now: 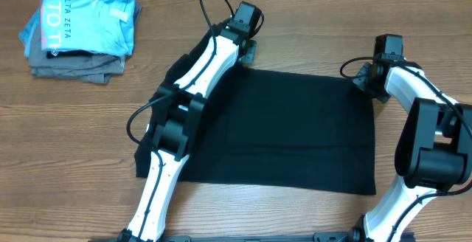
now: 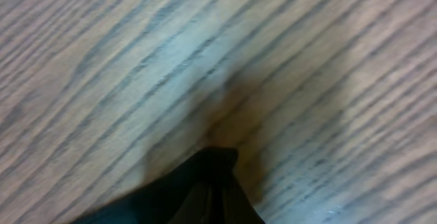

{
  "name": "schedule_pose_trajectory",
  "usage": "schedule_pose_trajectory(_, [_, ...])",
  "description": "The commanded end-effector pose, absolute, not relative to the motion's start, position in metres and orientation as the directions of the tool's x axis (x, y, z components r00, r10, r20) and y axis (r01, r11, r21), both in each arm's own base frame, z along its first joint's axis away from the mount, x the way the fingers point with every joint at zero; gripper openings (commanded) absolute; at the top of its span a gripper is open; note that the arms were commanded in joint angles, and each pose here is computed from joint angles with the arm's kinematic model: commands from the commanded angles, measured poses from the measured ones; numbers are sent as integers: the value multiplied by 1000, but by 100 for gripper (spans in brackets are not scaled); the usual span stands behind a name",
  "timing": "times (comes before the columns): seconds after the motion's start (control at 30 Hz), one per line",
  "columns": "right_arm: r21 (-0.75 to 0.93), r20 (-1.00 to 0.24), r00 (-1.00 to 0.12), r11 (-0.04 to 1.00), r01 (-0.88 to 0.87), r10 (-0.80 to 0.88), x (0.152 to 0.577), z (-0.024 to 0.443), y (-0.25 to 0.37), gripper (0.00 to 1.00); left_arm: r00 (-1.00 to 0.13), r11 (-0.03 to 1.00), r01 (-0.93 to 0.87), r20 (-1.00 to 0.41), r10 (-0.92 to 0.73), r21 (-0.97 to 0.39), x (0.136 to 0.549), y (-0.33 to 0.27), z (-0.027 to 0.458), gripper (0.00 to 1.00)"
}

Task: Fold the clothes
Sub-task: 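Grasp the top corners and fold the top edge down toward the bottom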

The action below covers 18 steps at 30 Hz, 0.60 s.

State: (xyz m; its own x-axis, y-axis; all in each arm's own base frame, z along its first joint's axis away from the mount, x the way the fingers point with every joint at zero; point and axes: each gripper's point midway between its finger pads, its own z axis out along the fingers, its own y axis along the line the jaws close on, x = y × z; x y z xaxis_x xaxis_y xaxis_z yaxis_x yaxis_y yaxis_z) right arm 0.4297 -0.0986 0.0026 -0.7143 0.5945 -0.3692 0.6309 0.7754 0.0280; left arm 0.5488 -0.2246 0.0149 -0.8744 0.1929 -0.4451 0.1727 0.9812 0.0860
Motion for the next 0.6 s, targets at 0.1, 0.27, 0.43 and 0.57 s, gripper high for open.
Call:
schedule_pose_trajectory(0.1, [5,-368,-644,695,719,670,426,13,-111,4,-861,975,109,-471,189,192,556,-201,68,4])
schedule_pose_trajectory(0.27, [2,-342,-618,658,753,708,420,36,-110,4,-876,975,100,-448,181,199,542,-194,101,4])
schedule_pose_trajectory(0.43, [11,-322,-562,597,802,762,406,58,-107,4,-901,980,55,-414,131,192,522,-184,124,4])
schedule_pose_trajectory(0.57, [14,-309,-532,563,827,788,391,76,-105,4,-917,979,45,-381,120,200,505,-176,141,4])
